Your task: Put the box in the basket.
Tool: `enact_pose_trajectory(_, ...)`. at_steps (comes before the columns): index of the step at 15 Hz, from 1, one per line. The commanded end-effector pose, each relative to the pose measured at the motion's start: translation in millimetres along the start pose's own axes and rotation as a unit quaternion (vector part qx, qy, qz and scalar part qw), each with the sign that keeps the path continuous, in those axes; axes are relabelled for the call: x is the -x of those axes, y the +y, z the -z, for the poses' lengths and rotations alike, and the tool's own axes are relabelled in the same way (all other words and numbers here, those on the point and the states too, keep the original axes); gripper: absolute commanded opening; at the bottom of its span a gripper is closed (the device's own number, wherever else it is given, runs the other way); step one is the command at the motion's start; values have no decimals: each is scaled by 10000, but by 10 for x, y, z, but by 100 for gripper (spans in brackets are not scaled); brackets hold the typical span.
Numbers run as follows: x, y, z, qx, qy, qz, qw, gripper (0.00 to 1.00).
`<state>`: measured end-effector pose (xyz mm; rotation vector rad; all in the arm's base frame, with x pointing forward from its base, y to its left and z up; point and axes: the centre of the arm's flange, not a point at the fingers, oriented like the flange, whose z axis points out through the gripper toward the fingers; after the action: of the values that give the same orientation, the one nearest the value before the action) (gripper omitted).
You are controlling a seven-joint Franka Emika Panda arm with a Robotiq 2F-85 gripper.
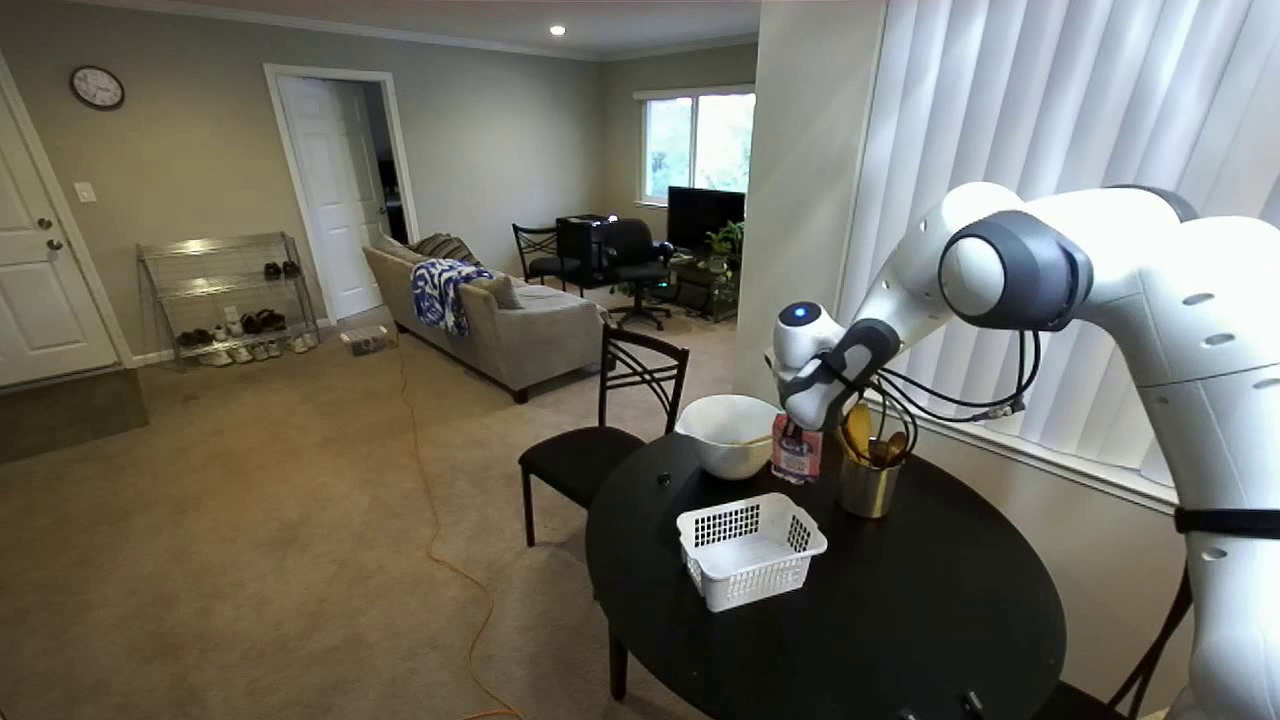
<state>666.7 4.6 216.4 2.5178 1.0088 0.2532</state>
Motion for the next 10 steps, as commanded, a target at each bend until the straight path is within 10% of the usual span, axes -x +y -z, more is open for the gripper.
enact_pose_trajectory(1,-115,-92,529,-341,-401,-313,9981,11)
enact_pose_trajectory(10,-187,-52,240,-1504,-1247,-1934,9615,11)
